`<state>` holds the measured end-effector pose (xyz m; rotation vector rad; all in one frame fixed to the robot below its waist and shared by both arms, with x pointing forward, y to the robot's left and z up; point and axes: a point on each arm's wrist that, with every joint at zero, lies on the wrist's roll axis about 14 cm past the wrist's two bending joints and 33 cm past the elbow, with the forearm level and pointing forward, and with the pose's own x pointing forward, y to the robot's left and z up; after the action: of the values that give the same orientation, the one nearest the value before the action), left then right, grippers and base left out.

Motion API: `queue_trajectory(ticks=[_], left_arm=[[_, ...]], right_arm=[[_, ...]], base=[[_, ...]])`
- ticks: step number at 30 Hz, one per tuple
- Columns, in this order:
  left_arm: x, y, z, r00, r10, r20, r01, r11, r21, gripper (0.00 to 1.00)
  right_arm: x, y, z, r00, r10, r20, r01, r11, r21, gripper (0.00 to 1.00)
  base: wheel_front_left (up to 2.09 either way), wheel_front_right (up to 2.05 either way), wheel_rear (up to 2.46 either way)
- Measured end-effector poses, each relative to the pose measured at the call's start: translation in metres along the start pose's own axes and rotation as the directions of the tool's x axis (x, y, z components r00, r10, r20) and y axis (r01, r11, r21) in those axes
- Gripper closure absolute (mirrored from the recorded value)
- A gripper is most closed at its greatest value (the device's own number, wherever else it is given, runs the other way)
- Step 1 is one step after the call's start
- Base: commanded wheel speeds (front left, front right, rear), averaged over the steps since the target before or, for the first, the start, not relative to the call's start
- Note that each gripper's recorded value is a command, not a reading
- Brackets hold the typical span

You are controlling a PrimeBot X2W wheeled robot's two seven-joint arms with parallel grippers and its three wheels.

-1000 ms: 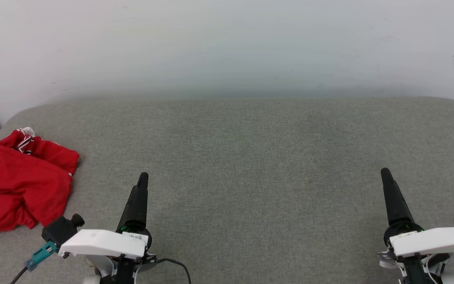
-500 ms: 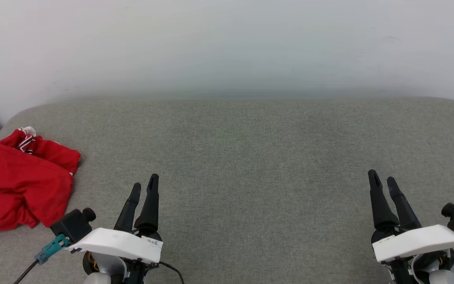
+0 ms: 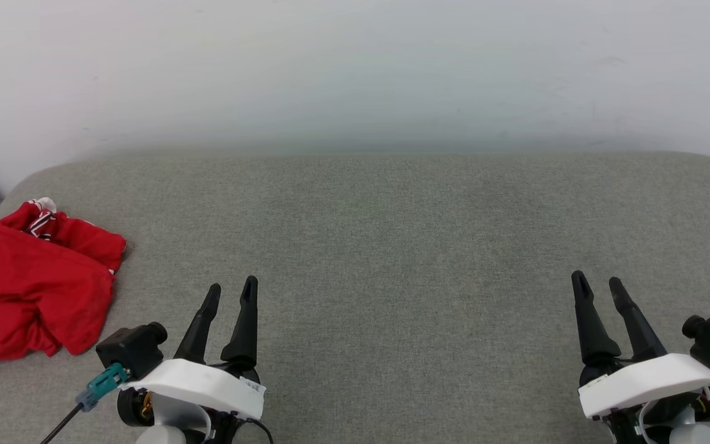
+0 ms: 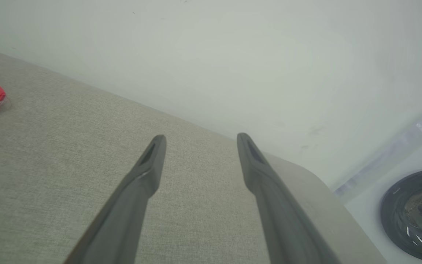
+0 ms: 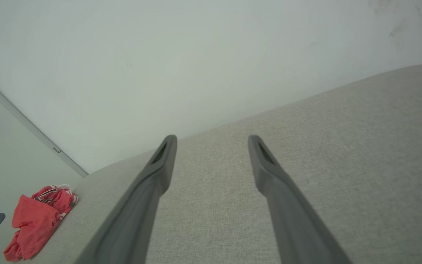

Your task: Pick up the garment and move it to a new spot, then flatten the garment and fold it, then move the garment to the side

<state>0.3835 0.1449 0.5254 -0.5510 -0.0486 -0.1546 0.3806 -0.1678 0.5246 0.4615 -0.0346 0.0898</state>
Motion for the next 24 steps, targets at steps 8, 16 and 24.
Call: queue_trajectory(ticks=[8, 16, 24], left_arm=[[0.0004, 0.0011, -0.0009, 1.000, -0.010, -0.003, 0.010, 0.994, 0.110, 0.00], [0.0003, -0.0014, -0.0027, 1.000, -0.028, -0.006, 0.028, 0.977, 0.212, 0.00], [0.0000, -0.0022, -0.0042, 0.999, -0.038, -0.007, 0.039, 0.960, 0.278, 0.00]], right_arm=[[0.0003, 0.0013, -0.0002, 1.000, 0.007, -0.008, -0.008, 0.997, -0.079, 0.00], [0.0002, 0.0032, -0.0015, 1.000, 0.015, -0.014, -0.017, 0.989, -0.148, 0.00], [0.0003, 0.0036, -0.0023, 1.000, 0.019, -0.017, -0.022, 0.979, -0.205, 0.00]], base=[[0.00, 0.00, 0.00], [0.00, 0.00, 0.00], [0.00, 0.00, 0.00]])
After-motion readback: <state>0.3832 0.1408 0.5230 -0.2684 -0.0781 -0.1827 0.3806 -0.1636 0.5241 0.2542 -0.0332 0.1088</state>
